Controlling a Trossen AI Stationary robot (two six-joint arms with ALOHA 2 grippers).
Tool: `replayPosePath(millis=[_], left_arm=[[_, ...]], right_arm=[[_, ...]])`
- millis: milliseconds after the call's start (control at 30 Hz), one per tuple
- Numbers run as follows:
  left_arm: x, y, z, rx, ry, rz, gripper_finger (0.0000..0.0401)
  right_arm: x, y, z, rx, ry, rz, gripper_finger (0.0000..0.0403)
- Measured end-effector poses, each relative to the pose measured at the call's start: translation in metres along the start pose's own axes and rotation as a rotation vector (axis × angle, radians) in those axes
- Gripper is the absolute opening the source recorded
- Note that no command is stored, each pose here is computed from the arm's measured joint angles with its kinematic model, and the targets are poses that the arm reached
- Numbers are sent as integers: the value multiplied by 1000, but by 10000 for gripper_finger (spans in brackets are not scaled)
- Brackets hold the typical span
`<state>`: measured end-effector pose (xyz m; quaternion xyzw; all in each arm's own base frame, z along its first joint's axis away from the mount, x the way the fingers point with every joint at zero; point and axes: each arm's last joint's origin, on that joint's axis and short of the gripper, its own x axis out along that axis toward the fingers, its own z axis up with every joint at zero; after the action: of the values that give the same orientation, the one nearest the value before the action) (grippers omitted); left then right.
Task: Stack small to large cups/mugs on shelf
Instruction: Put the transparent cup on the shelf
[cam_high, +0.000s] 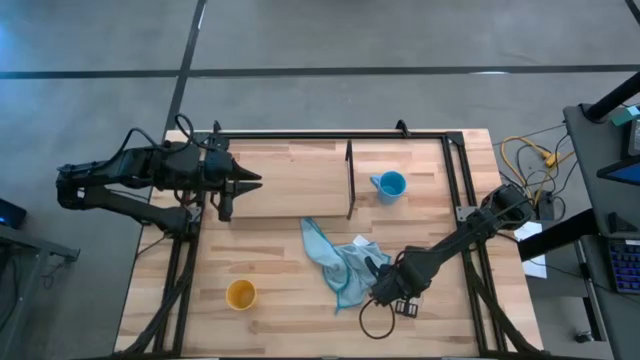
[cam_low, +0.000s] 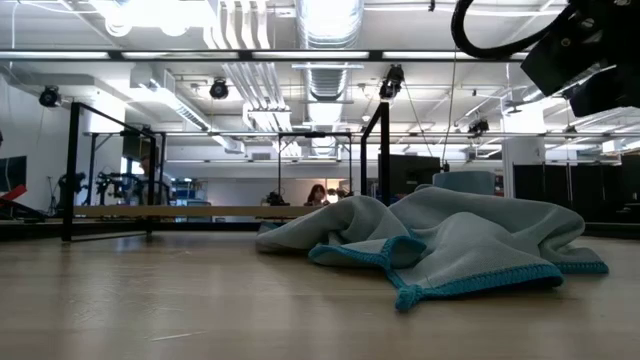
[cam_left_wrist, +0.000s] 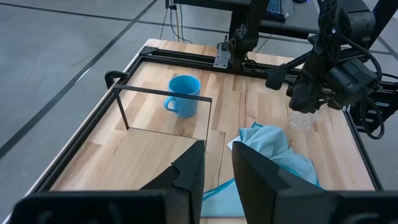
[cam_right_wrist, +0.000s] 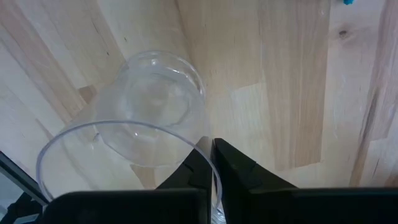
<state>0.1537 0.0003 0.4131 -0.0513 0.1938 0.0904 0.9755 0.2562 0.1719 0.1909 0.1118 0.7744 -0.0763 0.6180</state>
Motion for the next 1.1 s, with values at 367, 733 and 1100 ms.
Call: replayPosePath(millis=[367, 733, 1100], left_arm=[[0, 0, 0, 0, 0, 0, 68], [0, 0, 2, -4, -22, -4, 68], [2, -1, 3, -6, -31, -5, 68]], right_arm=[[-30, 2, -5, -21, -73, 78, 9], [-89, -12, 6, -44, -394, 61, 9], [-159, -67, 49, -40, -649, 5, 9]])
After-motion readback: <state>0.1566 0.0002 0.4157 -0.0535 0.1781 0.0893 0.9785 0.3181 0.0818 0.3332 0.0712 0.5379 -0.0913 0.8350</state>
